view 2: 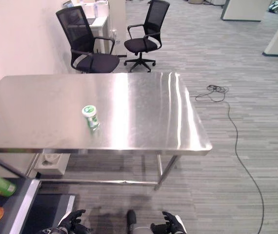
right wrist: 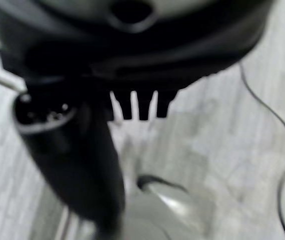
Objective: Put the goods on the table back onto the shelves and tidy them up.
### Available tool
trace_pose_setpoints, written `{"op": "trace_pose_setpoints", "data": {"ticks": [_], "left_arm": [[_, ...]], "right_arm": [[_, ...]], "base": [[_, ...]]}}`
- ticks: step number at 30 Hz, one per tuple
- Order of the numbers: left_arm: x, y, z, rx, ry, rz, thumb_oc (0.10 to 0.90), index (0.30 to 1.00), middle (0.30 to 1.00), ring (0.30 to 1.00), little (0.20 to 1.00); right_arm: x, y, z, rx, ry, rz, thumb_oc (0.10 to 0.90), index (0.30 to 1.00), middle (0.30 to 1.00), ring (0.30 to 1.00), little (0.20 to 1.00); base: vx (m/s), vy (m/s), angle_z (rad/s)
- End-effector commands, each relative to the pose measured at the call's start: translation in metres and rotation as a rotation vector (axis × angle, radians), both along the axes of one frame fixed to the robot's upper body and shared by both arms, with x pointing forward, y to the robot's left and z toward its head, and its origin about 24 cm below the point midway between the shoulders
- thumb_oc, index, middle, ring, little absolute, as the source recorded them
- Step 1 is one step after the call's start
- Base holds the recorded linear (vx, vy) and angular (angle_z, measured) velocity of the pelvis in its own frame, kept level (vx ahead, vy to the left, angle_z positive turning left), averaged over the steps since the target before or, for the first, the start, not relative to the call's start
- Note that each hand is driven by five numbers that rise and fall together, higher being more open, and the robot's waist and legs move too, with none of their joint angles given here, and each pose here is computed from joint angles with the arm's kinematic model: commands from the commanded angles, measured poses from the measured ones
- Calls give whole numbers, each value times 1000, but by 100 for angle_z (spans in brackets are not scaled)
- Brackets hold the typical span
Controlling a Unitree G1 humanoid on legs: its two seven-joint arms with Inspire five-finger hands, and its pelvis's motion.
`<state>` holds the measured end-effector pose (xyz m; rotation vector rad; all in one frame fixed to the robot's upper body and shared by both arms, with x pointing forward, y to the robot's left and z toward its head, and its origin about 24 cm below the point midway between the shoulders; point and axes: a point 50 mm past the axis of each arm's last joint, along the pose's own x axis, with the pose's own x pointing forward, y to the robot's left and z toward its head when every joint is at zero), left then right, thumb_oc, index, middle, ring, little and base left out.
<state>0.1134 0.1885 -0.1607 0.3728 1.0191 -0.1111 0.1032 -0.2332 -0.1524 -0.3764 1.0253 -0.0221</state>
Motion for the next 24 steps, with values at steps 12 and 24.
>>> {"op": "trace_pose_setpoints", "data": {"ticks": [12, 24], "left_arm": [[12, 0, 6, 18, -74, -55, 800, 900, 900, 900, 900], [21, 3, 10, 70, -93, -171, 800, 900, 900, 900, 900]], "right_arm": [[-4, -1, 7, -30, -62, 156, 800, 900, 900, 900, 900], [3, -5, 10, -66, -80, 166, 800, 900, 900, 900, 900]], "base": [[45, -92, 25], [-78, 234, 28]]}}
